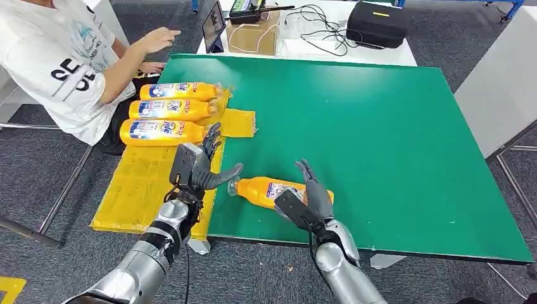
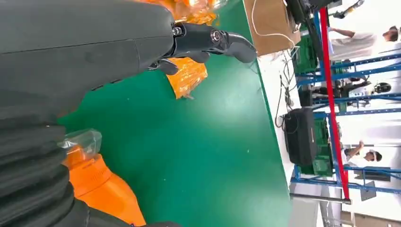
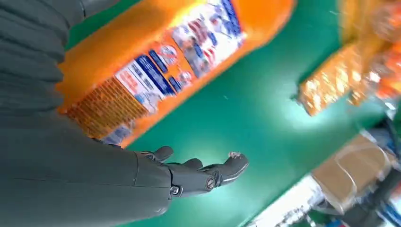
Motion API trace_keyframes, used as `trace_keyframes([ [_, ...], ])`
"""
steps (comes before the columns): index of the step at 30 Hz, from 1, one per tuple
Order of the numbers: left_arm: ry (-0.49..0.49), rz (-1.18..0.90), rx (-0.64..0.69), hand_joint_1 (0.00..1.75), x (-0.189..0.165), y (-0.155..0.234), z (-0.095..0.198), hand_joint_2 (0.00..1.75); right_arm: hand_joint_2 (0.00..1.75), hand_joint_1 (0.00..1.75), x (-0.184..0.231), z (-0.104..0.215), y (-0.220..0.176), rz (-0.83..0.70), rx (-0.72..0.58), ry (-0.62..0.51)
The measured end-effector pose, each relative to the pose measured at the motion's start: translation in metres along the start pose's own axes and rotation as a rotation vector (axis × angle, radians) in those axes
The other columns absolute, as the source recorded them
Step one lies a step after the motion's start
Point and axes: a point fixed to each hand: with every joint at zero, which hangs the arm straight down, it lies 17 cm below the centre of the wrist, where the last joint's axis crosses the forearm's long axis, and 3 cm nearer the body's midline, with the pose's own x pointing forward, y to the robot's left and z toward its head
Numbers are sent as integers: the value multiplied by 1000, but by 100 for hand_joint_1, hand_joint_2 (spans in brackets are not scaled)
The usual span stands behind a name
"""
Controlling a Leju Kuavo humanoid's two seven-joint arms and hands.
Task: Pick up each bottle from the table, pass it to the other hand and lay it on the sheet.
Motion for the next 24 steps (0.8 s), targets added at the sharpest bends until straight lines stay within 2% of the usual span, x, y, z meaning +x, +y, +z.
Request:
trace_keyframes([
  [7, 3, 7, -10, 0, -1, -2, 1, 175, 175, 0, -21, -3, 10, 186, 82, 41],
  [19, -5, -21, -23, 0, -1, -4, 2, 175, 175, 0, -52, -9, 11, 365, 243, 94],
  [20, -5, -21, -25, 0, -1, -4, 2, 175, 175, 40, -54, -9, 11, 376, 252, 96],
  [21, -5, -20, -31, 0, -1, -5, 3, 175, 175, 147, -57, -9, 12, 401, 268, 100],
  [23, -4, -13, -42, 0, -1, -7, 3, 175, 175, 175, -62, -9, 14, 446, 306, 106],
  [24, -4, -11, -45, 0, -1, -8, 3, 175, 175, 175, -64, -10, 14, 461, 321, 107],
])
